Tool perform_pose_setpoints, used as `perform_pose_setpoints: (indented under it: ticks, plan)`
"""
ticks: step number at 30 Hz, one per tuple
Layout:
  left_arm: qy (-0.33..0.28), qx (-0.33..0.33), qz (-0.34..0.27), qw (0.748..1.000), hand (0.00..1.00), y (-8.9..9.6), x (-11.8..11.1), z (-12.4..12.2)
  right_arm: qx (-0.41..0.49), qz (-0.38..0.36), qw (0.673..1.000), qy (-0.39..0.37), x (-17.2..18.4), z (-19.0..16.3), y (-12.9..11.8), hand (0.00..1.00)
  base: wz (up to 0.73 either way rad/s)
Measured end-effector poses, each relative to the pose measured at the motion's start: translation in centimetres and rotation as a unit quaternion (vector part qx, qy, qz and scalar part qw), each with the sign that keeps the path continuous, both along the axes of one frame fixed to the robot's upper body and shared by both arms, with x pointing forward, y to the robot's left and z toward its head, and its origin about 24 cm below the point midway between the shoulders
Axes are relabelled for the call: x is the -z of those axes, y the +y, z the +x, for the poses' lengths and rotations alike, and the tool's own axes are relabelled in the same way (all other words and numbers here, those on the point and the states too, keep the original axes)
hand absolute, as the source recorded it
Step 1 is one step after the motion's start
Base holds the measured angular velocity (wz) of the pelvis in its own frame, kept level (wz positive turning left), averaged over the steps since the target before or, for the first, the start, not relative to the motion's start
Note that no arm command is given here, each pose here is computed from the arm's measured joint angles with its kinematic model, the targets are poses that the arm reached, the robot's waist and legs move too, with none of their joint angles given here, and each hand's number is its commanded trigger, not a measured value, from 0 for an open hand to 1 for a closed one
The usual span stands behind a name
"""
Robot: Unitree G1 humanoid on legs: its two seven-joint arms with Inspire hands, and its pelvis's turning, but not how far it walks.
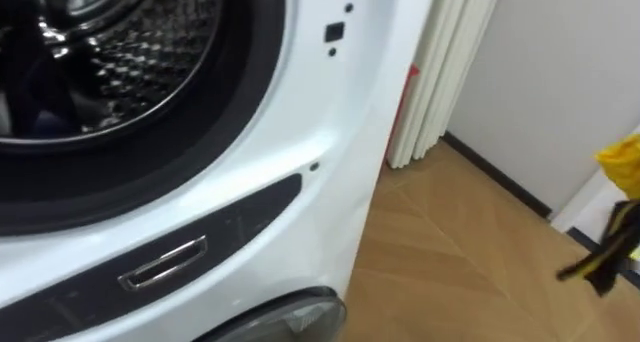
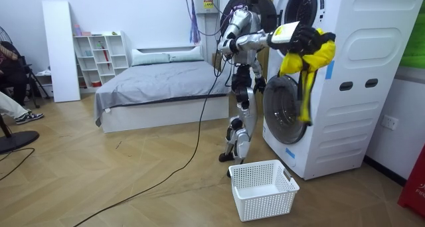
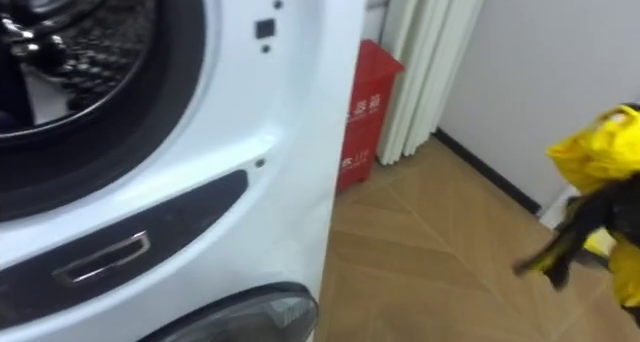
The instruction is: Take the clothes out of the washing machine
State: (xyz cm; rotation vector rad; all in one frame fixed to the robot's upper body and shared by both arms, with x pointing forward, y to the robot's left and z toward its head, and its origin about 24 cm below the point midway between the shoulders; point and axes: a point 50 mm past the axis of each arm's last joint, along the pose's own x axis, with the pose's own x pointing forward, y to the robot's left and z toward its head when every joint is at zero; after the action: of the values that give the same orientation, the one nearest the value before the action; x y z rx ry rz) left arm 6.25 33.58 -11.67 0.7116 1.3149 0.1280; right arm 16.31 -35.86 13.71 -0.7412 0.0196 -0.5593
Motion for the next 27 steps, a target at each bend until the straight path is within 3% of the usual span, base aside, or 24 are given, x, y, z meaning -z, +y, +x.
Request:
perform_pose_setpoints:
  ticks: [7,15,21,27]
  plan:
    - [0.024,-0.008,0.002,1.000,0.00,-0.1,0.0,0.2,0.060,-0.002,0.998,0.032,1.3,-0.7,-1.4,1.00,-0.07]
    - [0.036,-0.004,0.003,0.999,0.00,-0.8,0.3,0.9,0.047,0.011,0.998,0.041,2.0,0.9,-0.4,1.00,-0.19]
    - [0.034,0.019,-0.003,0.999,0.00,-1.8,0.7,1.9,0.002,0.072,0.994,0.087,5.3,3.2,1.2,1.00,-0.10]
    - [0.027,0.030,-0.022,0.999,0.00,-2.8,0.9,3.1,0.037,0.113,0.983,0.139,9.2,3.9,0.4,1.00,0.00]
